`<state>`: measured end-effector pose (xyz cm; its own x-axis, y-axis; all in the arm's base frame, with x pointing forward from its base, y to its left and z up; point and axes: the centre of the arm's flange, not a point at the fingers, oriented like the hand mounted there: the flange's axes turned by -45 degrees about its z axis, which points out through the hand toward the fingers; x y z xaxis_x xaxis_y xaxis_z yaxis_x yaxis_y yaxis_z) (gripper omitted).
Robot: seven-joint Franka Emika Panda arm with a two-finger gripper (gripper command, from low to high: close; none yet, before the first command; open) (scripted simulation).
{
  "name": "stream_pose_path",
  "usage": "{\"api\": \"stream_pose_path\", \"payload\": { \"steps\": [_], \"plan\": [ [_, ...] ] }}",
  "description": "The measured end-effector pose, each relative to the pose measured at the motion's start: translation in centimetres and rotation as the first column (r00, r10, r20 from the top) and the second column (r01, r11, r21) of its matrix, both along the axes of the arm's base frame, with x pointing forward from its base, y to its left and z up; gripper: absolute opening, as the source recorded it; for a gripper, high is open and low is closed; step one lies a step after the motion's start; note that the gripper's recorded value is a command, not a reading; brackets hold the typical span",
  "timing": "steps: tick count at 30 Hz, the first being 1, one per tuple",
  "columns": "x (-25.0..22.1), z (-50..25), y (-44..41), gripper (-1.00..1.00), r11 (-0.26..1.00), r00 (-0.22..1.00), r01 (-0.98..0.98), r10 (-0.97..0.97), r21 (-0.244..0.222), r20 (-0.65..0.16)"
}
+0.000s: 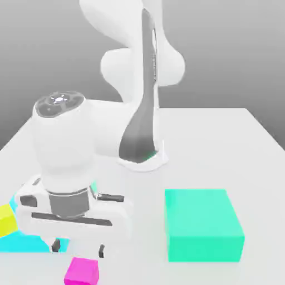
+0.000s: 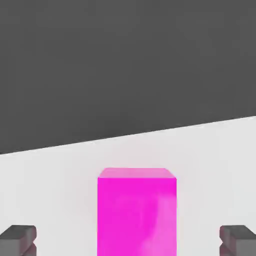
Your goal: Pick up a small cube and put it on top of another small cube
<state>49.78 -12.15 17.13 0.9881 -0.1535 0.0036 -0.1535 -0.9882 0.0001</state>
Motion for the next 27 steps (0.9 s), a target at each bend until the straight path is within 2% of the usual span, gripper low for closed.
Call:
{"api": "stream_pose_path", "payload": {
  "steps": [2,3,9,15,21,27],
  "plan": [
    [-0.1,-2.8,0.0,0.0,1.0,1.0,0.001,-0.001,0.0,-0.003],
    [-0.2,-3.6,0.0,-1.0,1.0,1.0,0.001,-0.001,0.0,-0.003],
    [-0.2,-4.0,0.0,-1.0,1.0,1.0,0.001,-0.001,0.001,-0.004],
    [-0.5,2.4,-0.3,-1.0,1.0,1.0,0.015,-0.015,0.002,-0.004],
    [-5.5,7.5,-3.8,-1.0,0.974,0.975,0.224,-0.224,0.011,-0.004],
    [-11.7,11.4,-6.4,-1.0,0.9,0.9,0.437,-0.437,0.01,-0.005]
  ]
}}
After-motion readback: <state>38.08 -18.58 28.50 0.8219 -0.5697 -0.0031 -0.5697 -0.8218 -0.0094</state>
